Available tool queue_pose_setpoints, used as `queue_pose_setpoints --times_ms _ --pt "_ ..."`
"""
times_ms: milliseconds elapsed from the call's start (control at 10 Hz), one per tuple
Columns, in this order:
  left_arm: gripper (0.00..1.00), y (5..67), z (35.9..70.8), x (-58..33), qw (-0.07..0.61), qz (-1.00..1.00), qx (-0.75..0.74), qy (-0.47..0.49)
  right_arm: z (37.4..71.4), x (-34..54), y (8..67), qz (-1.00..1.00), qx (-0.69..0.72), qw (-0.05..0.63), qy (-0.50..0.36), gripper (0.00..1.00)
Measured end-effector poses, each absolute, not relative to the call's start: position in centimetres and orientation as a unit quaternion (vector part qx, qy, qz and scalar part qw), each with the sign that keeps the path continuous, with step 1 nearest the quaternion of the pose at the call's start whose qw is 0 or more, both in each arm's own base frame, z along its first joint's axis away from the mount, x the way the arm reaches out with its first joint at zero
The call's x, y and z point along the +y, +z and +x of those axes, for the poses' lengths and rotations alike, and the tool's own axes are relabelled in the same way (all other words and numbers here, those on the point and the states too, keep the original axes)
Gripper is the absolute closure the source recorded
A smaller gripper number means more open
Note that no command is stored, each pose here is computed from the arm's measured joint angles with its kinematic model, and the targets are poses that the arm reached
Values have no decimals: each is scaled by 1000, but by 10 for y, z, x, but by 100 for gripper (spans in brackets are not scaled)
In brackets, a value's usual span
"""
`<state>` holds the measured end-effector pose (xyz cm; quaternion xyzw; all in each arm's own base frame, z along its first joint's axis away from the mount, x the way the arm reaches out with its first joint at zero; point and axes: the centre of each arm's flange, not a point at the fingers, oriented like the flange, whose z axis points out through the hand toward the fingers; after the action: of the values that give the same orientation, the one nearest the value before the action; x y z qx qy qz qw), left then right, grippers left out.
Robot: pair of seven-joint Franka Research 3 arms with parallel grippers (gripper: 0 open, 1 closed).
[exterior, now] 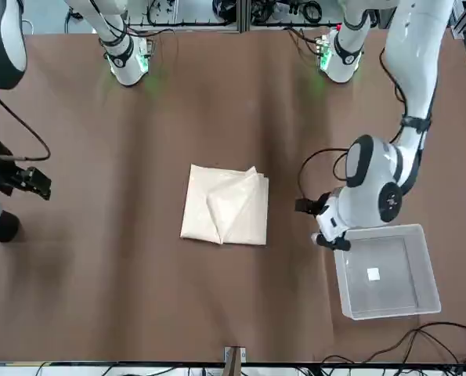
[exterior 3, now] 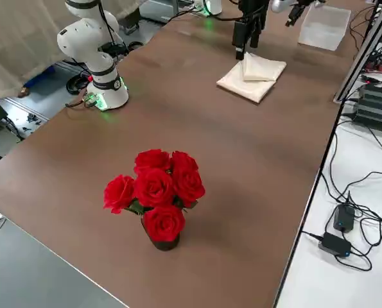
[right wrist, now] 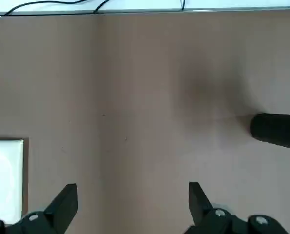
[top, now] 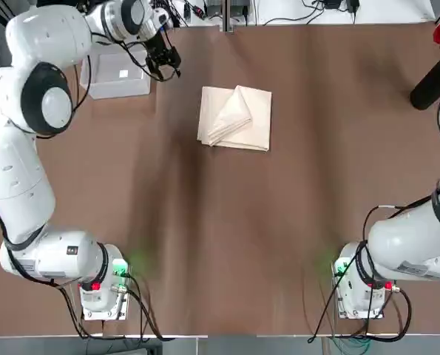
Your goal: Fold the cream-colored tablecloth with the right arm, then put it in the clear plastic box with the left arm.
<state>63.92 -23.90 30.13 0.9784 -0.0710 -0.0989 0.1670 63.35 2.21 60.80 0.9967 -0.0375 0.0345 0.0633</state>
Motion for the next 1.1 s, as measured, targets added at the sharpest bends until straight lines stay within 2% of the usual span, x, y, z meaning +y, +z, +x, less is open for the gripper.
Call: queue_pose_setpoints --times_ms 600,1100 --pt "1 254 641 -279 179 981 -16 -66 628 -17 603 997 -60 25 35 0" --pt "1 205 623 -326 201 976 17 -78 628 -19 603 997 -62 22 34 0"
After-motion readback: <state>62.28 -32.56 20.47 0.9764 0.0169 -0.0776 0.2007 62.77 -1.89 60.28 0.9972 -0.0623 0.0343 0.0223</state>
